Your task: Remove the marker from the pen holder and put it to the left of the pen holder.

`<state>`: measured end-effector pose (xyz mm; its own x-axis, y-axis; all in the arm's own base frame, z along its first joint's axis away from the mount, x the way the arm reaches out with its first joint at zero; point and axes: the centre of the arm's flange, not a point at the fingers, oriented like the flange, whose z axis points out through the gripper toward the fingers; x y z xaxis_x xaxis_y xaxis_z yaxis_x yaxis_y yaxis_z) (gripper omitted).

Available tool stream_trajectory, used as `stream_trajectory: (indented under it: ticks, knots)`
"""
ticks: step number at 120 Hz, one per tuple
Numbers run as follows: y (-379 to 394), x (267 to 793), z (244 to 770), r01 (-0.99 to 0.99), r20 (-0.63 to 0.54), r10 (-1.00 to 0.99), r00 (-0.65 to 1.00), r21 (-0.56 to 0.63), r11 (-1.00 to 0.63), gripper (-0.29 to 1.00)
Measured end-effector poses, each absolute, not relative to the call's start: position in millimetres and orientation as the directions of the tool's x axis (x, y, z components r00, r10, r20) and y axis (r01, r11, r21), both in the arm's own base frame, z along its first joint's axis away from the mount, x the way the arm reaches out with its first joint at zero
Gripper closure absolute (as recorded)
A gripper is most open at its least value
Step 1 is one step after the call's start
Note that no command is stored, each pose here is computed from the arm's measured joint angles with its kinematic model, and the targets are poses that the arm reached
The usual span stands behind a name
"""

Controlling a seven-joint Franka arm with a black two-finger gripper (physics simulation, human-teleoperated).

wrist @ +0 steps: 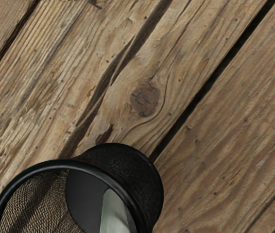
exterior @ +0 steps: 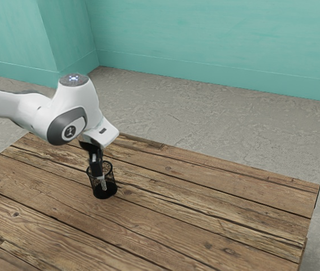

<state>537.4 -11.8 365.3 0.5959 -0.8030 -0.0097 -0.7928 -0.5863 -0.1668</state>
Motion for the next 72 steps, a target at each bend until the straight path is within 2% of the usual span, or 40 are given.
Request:
stream_trajectory:
  ticks: [41,47,62,72]
  knots:
    - [1.0,546.9,351.4,-0.807,-0.021,-0.817,0.576,-0.173,-0.565,0.01]
    - [0.3,547.1,350.8,-0.81,-0.021,-0.82,0.571,-0.174,-0.56,0.09]
    - [-2.3,548.9,353.4,-0.826,-0.034,-0.837,0.546,-0.19,-0.531,0.42]
    - [-2.5,549.2,354.8,-0.832,-0.039,-0.843,0.536,-0.196,-0.52,0.56]
